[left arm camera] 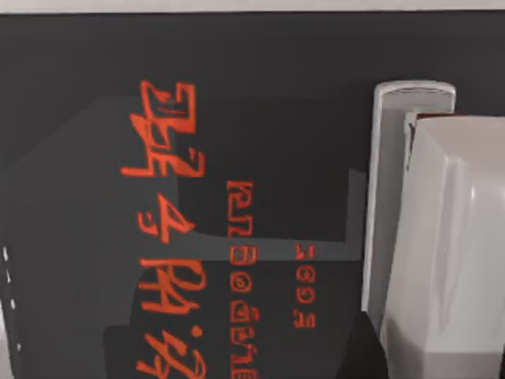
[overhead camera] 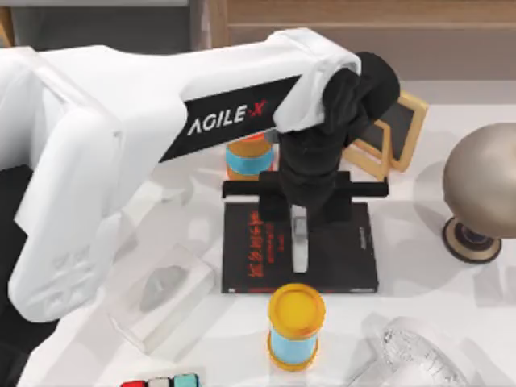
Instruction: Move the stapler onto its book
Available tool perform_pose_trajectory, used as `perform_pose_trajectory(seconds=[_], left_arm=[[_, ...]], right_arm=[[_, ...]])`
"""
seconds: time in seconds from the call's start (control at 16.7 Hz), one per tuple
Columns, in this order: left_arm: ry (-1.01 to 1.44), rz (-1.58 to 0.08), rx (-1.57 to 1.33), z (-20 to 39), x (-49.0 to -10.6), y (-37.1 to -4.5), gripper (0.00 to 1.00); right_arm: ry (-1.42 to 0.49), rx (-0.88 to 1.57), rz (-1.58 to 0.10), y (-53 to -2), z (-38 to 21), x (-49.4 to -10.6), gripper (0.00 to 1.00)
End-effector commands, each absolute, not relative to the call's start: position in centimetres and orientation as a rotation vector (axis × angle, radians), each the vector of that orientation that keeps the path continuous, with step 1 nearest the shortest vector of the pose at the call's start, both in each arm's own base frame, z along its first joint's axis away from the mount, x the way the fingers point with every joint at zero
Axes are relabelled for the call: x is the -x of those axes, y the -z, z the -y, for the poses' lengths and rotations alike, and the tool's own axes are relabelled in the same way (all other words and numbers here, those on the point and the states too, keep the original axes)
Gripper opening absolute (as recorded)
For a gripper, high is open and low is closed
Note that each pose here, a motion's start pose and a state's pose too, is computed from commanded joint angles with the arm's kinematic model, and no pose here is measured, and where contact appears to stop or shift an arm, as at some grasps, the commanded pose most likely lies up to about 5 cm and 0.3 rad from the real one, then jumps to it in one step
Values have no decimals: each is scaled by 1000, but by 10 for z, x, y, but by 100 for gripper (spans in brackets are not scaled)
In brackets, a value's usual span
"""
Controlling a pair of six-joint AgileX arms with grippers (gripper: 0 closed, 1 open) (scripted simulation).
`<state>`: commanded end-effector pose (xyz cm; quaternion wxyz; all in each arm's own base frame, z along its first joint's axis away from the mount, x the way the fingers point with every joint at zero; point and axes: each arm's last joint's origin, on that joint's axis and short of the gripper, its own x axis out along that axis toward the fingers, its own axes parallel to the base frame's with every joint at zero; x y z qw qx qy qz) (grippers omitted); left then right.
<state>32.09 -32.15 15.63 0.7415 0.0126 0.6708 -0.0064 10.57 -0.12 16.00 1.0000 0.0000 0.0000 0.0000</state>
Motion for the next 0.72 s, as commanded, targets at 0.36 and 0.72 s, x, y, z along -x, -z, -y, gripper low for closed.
perform_pose_trajectory(seconds=[0.36,0.72], left_arm=[[14,-1471,-28,321,-321,-156,98],[14,-1471,-28,321,-321,-156,100]], right_arm=[[0,0,0,-160,1,-106,100],[0,0,0,-160,1,-106,100]])
